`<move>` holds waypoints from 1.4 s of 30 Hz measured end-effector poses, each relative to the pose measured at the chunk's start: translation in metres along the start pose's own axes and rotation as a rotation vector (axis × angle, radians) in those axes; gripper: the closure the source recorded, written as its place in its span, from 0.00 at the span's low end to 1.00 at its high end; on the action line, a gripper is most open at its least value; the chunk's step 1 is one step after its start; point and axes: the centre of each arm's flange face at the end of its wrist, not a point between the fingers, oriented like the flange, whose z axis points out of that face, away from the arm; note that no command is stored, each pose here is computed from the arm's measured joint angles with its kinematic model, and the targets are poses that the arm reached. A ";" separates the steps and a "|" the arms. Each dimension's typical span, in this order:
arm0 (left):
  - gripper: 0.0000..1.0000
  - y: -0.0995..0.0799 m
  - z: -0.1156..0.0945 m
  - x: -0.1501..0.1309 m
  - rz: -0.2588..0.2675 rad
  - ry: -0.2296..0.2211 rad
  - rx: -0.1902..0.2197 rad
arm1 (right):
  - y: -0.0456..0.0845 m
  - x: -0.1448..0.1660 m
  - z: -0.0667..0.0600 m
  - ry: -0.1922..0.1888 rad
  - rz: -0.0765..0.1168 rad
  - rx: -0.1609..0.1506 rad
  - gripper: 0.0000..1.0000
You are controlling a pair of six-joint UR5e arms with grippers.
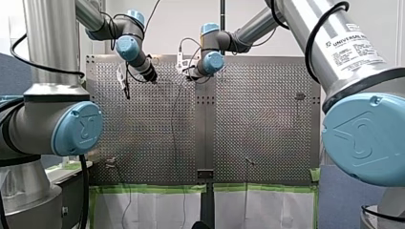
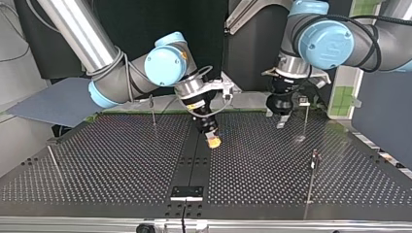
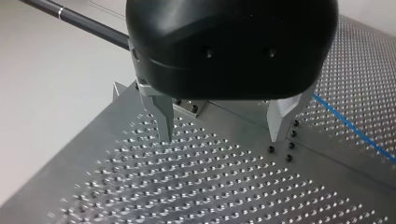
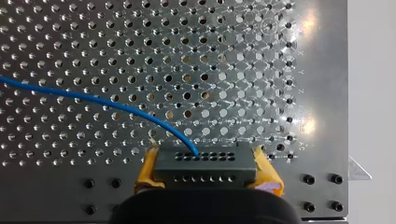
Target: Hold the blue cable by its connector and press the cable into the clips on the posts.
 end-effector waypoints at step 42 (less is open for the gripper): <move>0.01 -0.004 0.046 0.030 -0.381 0.248 0.218 | 0.007 0.000 0.001 0.002 0.000 -0.008 1.00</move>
